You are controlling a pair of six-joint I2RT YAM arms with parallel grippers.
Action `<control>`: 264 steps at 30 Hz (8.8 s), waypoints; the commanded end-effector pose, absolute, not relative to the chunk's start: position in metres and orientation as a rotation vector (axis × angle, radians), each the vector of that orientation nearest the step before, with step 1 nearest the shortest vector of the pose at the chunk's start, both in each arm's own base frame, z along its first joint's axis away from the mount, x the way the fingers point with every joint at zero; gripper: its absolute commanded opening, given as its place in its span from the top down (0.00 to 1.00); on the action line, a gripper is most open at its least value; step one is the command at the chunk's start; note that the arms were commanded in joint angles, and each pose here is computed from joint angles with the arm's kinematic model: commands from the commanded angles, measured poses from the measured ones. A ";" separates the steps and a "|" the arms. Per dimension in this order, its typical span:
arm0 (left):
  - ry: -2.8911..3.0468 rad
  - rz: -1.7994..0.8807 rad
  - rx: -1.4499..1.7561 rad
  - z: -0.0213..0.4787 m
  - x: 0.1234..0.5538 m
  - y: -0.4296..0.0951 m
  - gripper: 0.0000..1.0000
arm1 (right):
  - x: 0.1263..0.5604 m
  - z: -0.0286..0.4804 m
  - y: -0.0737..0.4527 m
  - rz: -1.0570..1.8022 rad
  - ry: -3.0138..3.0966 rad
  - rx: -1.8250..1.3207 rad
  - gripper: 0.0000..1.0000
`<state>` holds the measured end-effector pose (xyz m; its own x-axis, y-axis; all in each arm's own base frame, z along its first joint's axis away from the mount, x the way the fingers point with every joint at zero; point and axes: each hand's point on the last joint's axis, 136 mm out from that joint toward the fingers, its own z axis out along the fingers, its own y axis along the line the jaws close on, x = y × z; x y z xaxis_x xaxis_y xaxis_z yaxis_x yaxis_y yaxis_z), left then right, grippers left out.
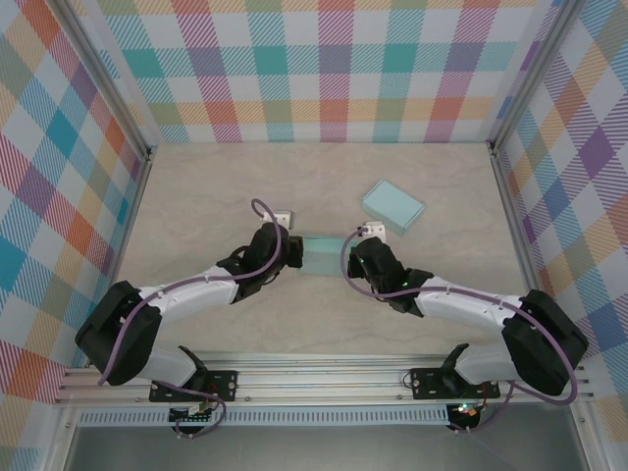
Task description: Fold the paper box
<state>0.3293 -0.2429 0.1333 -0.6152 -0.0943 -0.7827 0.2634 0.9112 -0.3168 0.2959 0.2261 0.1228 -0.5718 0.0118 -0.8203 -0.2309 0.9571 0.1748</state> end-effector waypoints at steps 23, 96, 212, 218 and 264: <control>2.269 -0.618 -0.193 0.168 0.327 -0.235 0.31 | 0.279 0.092 0.231 0.253 2.236 -0.328 1.00; 2.352 -0.371 -0.412 0.008 0.289 -0.202 0.91 | 0.289 0.082 0.232 0.634 2.527 0.133 0.46; 2.344 -0.573 -0.277 0.099 0.309 -0.197 0.50 | 0.299 0.069 0.221 1.032 2.450 0.198 0.65; 2.270 -0.542 -0.174 0.139 0.321 -0.193 0.35 | 0.311 0.105 0.227 1.027 2.395 0.116 0.36; 2.022 0.069 1.621 0.099 0.326 -0.279 0.52 | 0.261 0.235 0.112 0.520 2.195 0.259 0.00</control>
<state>0.3182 -0.2807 0.0985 -0.1828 0.8863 -0.4255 0.8999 0.3251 0.2907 0.2635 0.1158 0.2312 -0.6312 0.3587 -0.6877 -0.0003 0.8865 0.4627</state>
